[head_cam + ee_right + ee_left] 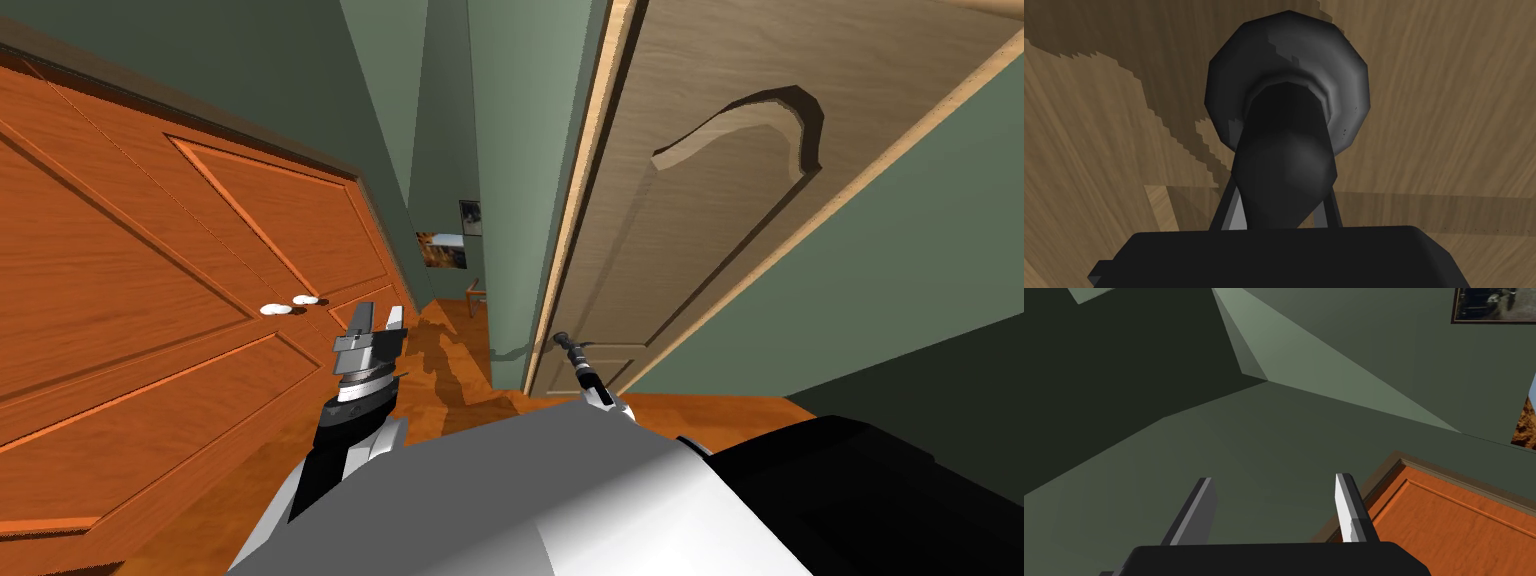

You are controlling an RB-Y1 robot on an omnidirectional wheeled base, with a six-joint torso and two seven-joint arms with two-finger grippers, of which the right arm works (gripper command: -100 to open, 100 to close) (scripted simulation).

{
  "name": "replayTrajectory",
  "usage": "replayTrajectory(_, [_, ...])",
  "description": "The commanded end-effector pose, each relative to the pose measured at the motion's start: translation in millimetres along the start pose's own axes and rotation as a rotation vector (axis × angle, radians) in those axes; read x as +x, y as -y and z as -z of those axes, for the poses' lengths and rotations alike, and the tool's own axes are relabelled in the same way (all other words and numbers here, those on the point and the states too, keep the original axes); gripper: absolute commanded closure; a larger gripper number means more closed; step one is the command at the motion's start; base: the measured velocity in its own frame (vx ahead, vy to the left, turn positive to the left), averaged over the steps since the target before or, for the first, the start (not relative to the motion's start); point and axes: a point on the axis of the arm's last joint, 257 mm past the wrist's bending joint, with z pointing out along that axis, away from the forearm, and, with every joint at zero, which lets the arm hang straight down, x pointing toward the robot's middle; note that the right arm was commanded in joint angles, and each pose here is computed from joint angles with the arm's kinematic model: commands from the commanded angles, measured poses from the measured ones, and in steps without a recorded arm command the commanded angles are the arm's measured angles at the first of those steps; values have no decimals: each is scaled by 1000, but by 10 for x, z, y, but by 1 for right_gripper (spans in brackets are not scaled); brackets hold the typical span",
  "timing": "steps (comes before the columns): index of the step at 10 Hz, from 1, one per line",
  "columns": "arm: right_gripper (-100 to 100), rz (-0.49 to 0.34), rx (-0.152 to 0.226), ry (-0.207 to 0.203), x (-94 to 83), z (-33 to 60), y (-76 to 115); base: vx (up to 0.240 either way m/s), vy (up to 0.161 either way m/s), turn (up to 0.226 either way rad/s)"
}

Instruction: Pull the door open

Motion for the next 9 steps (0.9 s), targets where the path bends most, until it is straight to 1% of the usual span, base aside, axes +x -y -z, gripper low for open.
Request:
replayTrajectory(1, [100,3,0,-1,3,4,2,-17,0,2])
replayTrajectory(3, [100,3,0,-1,3,4,2,-4,0,-1])
replayTrajectory(4, [100,5,2,-20,-4,69,16,-126,-45,140])
replayTrajectory(5, [100,6,1,-25,-7,85,14,-176,-64,137])
replayTrajectory(9, [100,11,-4,-78,-21,239,4,-216,-66,145])
